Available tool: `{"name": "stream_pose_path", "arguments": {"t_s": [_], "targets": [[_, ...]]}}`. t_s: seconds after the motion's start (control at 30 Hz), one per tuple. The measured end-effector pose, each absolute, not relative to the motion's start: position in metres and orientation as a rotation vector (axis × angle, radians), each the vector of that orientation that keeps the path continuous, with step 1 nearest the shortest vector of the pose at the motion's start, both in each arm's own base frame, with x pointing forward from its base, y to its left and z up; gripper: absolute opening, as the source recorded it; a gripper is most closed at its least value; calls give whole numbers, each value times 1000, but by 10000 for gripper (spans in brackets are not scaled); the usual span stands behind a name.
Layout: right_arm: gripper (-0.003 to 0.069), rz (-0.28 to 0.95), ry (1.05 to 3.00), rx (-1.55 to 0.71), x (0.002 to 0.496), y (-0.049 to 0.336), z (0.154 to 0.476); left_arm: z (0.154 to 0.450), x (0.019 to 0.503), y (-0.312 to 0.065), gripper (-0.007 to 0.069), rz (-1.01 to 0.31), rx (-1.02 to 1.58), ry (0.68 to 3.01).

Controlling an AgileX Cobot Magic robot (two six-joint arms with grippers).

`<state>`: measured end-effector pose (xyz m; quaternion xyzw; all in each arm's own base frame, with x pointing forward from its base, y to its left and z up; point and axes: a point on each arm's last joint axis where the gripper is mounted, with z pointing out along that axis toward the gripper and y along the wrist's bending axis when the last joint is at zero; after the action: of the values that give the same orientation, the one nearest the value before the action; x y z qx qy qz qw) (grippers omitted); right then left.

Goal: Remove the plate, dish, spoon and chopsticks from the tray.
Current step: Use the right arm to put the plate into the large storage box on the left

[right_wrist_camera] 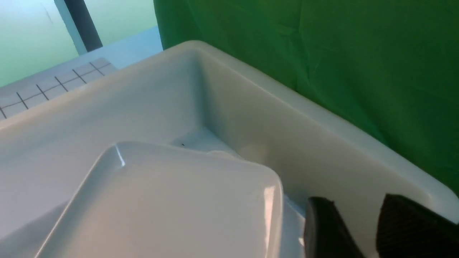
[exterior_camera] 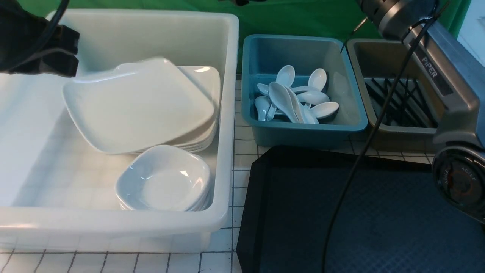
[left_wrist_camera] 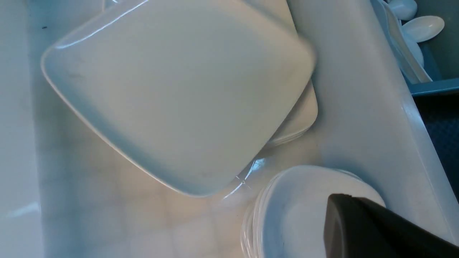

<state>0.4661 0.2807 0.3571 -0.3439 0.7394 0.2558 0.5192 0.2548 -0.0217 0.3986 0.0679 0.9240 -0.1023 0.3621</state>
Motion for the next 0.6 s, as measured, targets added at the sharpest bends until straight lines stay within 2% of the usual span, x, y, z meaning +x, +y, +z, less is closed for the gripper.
{"name": "stream_pose_path", "arguments": {"t_s": [0.3,0.43,0.53,0.6], "targets": [[213,575,1801,-865,463,278,359,396,261,-17,4,-235,151,2377],[133,494,1907,-895,450,260,376,380,277,-7,4,-231,76,2435],[36,406,2005,-897,433,232,403,365,294,2,4,-206,31,2458],[15,383,2052,-818,421,211,426,360,307,6,4,-177,-8,2414]]}}
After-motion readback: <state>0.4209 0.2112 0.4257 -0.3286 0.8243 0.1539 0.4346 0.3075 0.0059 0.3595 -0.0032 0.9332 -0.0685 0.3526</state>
